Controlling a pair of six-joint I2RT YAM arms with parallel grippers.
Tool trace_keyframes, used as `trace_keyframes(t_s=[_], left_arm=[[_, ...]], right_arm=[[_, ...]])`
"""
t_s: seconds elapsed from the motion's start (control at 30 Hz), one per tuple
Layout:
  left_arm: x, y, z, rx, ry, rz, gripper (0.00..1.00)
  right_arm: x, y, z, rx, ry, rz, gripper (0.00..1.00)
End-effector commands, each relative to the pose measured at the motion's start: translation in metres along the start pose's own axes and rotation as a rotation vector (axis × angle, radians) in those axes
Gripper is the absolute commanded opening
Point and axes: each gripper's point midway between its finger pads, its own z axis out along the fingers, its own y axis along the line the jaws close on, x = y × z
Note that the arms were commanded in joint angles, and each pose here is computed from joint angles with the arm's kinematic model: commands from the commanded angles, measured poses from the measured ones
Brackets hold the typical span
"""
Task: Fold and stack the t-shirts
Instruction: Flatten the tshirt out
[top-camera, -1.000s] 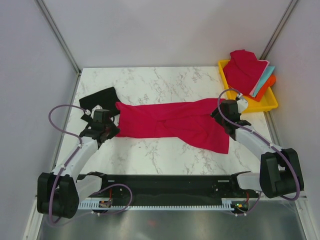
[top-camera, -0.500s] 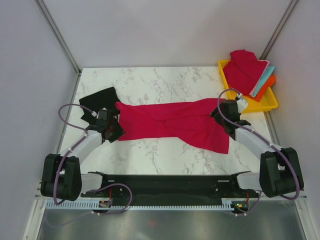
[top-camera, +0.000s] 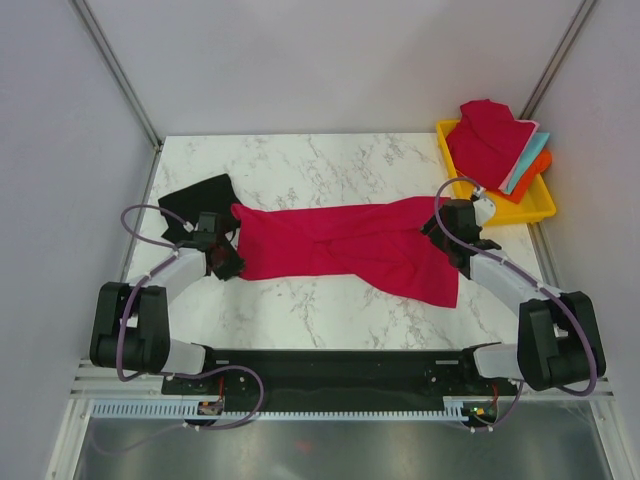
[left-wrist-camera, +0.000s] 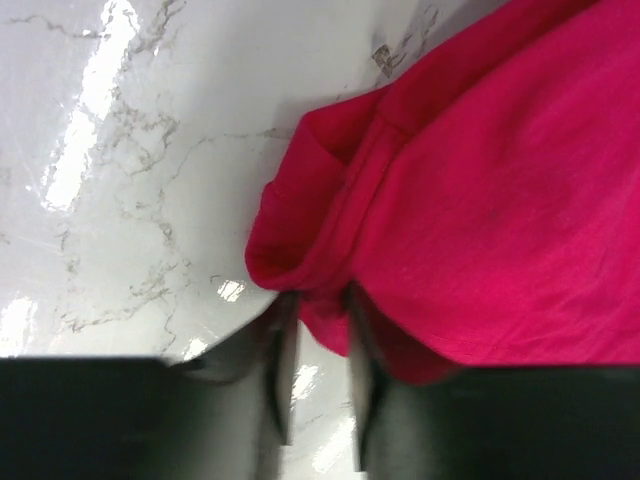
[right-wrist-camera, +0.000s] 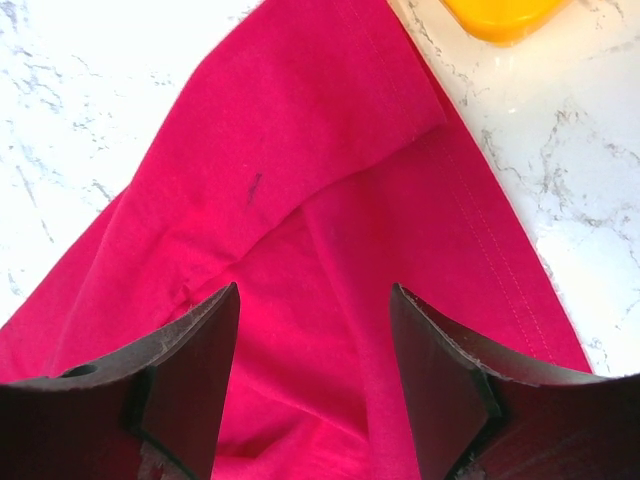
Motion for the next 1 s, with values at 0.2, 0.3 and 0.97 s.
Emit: trace_keyframes(t_s=[0.2, 0.3, 0.97], left_arm=[[-0.002, -0.004, -0.009, 0.045, -0.025, 0.0, 0.02], [-0.005, -0.009, -0.019, 0.085, -0.048, 0.002, 0.02], [0.002, -0.024, -0.036, 0.205, -0.042, 0.027, 0.05]], right_arm=[[-0.003, -0.008, 0.016, 0.044, -0.003, 0.016, 0.7], [-0.008, -0.01, 0.014, 0.054, -0.024, 0.015, 0.7], [-0.006, -0.005, 0.029, 0.068, -0.005, 0.002, 0.76]])
